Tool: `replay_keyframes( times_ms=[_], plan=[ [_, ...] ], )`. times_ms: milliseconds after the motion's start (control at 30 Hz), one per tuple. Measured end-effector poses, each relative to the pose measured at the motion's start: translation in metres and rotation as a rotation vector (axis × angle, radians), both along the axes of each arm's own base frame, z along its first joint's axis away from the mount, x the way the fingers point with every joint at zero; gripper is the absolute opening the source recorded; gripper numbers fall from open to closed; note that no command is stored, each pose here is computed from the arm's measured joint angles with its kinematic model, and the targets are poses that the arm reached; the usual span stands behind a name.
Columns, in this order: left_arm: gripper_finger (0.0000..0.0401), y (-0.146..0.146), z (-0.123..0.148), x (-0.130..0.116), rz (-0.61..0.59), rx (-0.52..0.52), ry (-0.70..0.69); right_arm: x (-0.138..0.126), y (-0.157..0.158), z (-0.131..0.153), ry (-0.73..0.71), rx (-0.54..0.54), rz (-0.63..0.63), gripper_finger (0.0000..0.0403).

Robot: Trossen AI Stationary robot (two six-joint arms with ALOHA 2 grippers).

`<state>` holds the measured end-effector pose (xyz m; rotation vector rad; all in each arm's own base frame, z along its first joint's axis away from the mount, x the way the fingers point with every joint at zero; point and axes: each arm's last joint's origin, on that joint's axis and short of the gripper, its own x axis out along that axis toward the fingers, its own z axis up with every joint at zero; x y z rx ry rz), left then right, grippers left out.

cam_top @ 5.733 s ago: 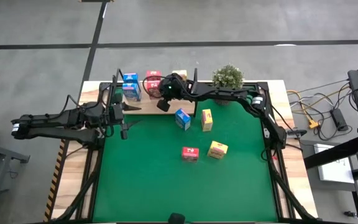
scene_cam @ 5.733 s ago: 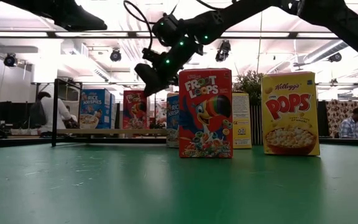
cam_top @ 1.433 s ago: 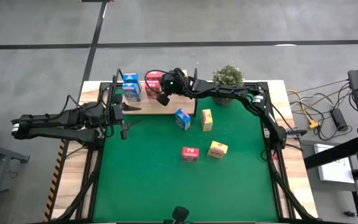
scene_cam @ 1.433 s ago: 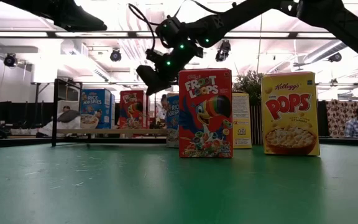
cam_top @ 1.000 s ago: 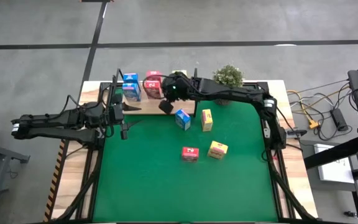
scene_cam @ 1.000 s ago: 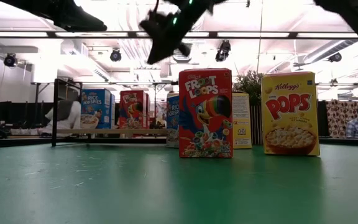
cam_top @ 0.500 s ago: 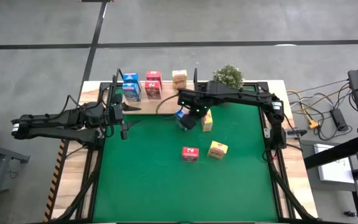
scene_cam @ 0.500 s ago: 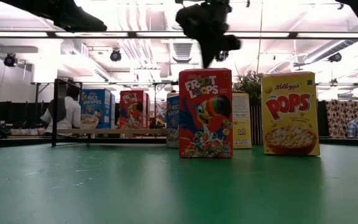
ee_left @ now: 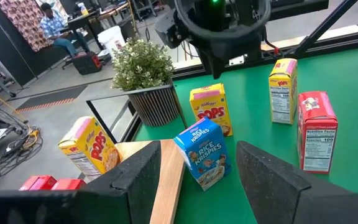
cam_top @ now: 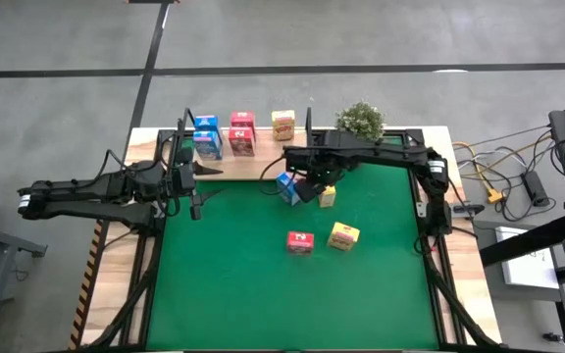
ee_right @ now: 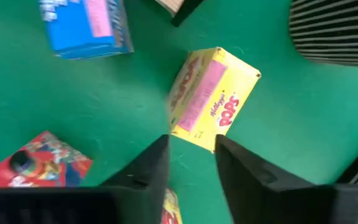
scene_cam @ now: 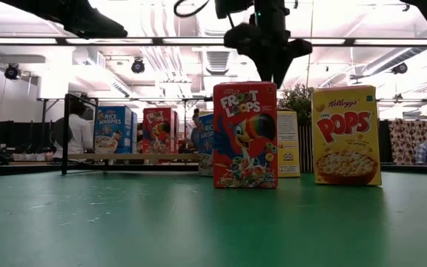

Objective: Stack cereal on shelf
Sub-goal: Put the top yellow cereal box aligned with the other yellow cereal box on the shelf

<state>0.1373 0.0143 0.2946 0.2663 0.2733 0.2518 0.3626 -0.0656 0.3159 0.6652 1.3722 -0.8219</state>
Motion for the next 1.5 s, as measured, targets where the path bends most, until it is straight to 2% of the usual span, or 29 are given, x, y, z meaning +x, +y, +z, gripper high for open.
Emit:
replay_keyframes(
  times_ms=[267,500,633,733,933,1133,1267,1500],
  plan=[
    [0.0192,0.000,-0.001,0.000,-0.001,0.002,0.008,-0.001,-0.004,-0.019,0.050,-0.037,-0.039,0.0242],
    [0.0192,0.000,-0.001,0.000,-0.001,0.004,0.008,0.000,-0.004,-0.040,0.067,-0.035,-0.053,0.0292],
    [0.0192,0.000,-0.001,0.000,-0.001,0.004,0.008,0.003,-0.007,-0.052,0.042,-0.040,-0.042,0.0292],
    [0.0192,0.000,-0.001,0.000,-0.001,0.004,0.008,0.003,-0.009,-0.057,0.044,-0.046,-0.046,0.0279],
    [0.0192,0.000,-0.001,0.000,-0.001,0.004,0.007,0.001,-0.011,-0.059,0.053,-0.051,-0.051,0.0222],
    [0.0192,0.000,-0.001,0.000,-0.002,0.004,0.007,0.002,-0.013,-0.059,0.059,-0.109,-0.038,0.0177],
    [0.0192,0.000,0.000,0.000,-0.002,0.004,0.007,0.002,-0.013,-0.058,0.056,-0.109,-0.037,0.0187],
    [0.0192,0.000,0.000,0.000,-0.002,0.004,0.007,0.000,-0.015,-0.052,0.056,-0.103,-0.030,0.0251]
  ],
)
